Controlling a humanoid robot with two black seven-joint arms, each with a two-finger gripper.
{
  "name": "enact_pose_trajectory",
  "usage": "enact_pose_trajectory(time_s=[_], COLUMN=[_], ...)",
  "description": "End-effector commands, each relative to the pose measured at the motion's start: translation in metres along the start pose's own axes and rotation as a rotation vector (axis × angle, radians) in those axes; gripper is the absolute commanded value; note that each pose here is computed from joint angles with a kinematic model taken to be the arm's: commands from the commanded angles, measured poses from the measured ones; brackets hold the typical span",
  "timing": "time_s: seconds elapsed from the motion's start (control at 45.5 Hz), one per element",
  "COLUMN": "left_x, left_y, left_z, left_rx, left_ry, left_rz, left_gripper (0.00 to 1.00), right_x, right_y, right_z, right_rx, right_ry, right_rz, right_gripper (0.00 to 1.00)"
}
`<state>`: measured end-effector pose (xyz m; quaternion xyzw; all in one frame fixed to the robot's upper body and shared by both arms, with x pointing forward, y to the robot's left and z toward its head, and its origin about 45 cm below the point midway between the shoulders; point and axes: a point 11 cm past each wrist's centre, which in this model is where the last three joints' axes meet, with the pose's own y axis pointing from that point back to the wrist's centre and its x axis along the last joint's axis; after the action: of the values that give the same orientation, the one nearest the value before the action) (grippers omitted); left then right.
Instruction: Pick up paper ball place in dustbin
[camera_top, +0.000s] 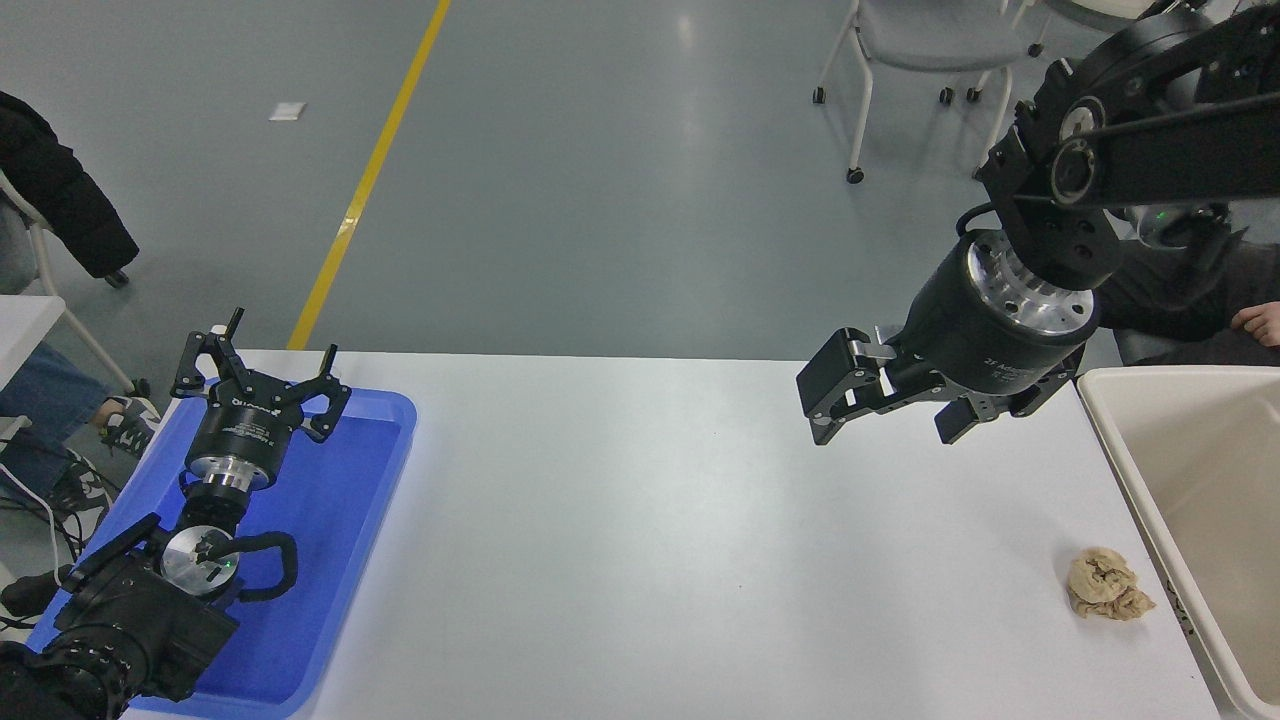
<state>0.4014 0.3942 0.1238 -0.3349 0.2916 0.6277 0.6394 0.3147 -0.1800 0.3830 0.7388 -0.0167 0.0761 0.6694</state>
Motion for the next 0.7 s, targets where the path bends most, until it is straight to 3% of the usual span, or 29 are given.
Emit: enact_pose_trajectory(time_s=[0.0,0.681], left_x=[-0.001,-0.001], left_y=[-0.001,-0.001], left_z=[-0.001,-0.001], left_rx=[0.0,0.0], left_ry=[0.001,0.001], left_rz=[-0.002,-0.002], left_gripper=[1.0,1.0], right_x=[-0.001,0.0], right_y=[-0.006,-0.019], right_z=[0.004,0.041], right_rx=[-0.015,-0.03], right_ry=[0.015,0.014], right_rz=[-0.014,-0.019], right_gripper=[1.0,1.0])
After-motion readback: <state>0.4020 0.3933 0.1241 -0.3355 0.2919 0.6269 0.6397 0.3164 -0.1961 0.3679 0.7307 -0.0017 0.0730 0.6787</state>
